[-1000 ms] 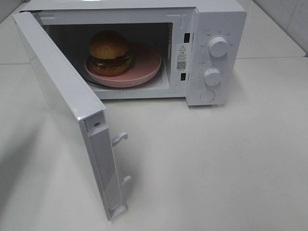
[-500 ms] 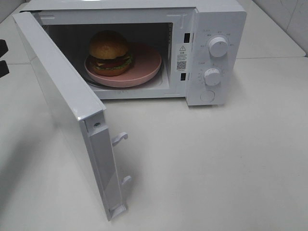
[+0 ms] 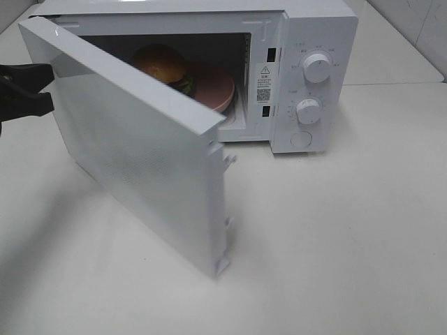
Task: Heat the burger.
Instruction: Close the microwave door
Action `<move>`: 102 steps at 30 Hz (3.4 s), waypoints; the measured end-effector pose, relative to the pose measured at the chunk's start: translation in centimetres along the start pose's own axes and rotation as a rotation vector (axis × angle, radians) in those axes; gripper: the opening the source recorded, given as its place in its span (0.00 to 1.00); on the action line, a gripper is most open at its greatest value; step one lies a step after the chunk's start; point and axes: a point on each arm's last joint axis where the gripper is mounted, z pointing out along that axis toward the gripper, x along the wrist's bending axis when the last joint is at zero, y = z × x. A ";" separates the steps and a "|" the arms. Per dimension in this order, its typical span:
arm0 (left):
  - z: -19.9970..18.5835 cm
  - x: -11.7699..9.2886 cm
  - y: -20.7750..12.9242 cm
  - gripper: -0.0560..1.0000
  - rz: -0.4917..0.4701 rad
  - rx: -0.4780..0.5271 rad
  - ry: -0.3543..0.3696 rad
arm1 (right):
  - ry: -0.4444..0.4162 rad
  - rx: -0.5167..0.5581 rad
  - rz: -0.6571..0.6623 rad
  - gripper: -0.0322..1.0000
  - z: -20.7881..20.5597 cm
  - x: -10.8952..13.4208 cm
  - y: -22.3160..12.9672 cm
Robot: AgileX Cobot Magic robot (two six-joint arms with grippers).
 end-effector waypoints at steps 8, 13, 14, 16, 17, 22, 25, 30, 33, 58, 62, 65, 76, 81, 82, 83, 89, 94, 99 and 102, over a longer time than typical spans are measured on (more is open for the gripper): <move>0.7 -1.7 0.1 0.05 0.001 -0.014 -0.032 | 0.000 -0.001 0.000 0.73 0.0 0.0 0.0; 1.1 -2.3 0.3 0.05 -0.001 -0.019 -0.045 | 0.000 -0.001 0.000 0.73 0.0 0.0 0.0; 1.1 -2.5 0.3 0.05 -0.002 -0.018 -0.049 | 0.000 -0.001 0.000 0.73 0.0 0.0 0.0; 1.2 -2.6 0.3 0.05 -0.003 -0.017 -0.052 | 0.000 -0.001 0.000 0.73 0.0 0.0 0.0; 1.2 -2.6 0.3 0.05 -0.003 -0.017 -0.053 | 0.000 -0.001 0.000 0.73 0.0 0.0 0.0; 1.3 -3.2 0.3 0.05 -0.013 -0.017 -0.062 | 0.000 0.000 0.000 0.73 0.0 0.0 0.0; 1.6 -4.0 0.1 0.05 -0.021 -0.014 -0.080 | 0.000 0.000 0.000 0.73 0.0 0.0 0.0; 2.2 -4.6 -0.8 0.05 -0.032 0.017 -0.097 | 0.000 0.000 0.000 0.73 0.0 0.0 0.0; 2.7 -4.9 -0.8 0.05 -0.040 0.017 -0.103 | 0.000 -0.001 0.000 0.73 0.0 0.0 0.0; 8.5 -10.7 0.7 0.05 -0.019 0.004 -0.141 | 0.000 0.000 0.000 0.73 0.0 0.0 0.0; 9.1 -11.6 0.8 0.05 -0.023 -0.011 -0.116 | 0.000 -0.001 0.000 0.73 0.0 0.0 0.0; 9.5 -12.1 0.6 0.05 -0.028 -0.009 -0.096 | 0.000 -0.001 0.000 0.73 0.0 0.0 0.0; 10.6 -14.6 0.1 0.05 -0.046 0.006 -0.063 | 0.000 0.000 0.000 0.73 0.0 0.0 0.0; 11.1 -15.2 0.2 0.05 -0.047 -0.001 -0.027 | 0.000 0.000 0.000 0.73 0.0 0.0 0.0; 11.4 -15.5 0.3 0.05 -0.051 -0.005 -0.019 | 0.000 0.000 0.000 0.73 0.0 0.0 0.0; 11.4 -15.5 0.3 0.05 -0.051 -0.005 -0.019 | 0.000 0.000 0.000 0.73 0.0 0.0 0.0; 12.5 -17.1 0.6 0.05 -0.039 -0.008 -0.045 | 0.000 0.000 0.000 0.73 0.0 0.0 0.0; 13.3 -18.0 0.7 0.05 -0.030 -0.002 -0.054 | 0.000 0.000 0.000 0.73 0.0 0.0 0.0; 14.0 -18.3 0.8 0.05 -0.010 0.019 -0.046 | 0.000 0.000 0.000 0.73 0.0 0.0 0.0; 14.5 -18.6 0.8 0.05 -0.006 0.029 -0.044 | 0.000 0.000 0.000 0.73 0.0 0.0 0.0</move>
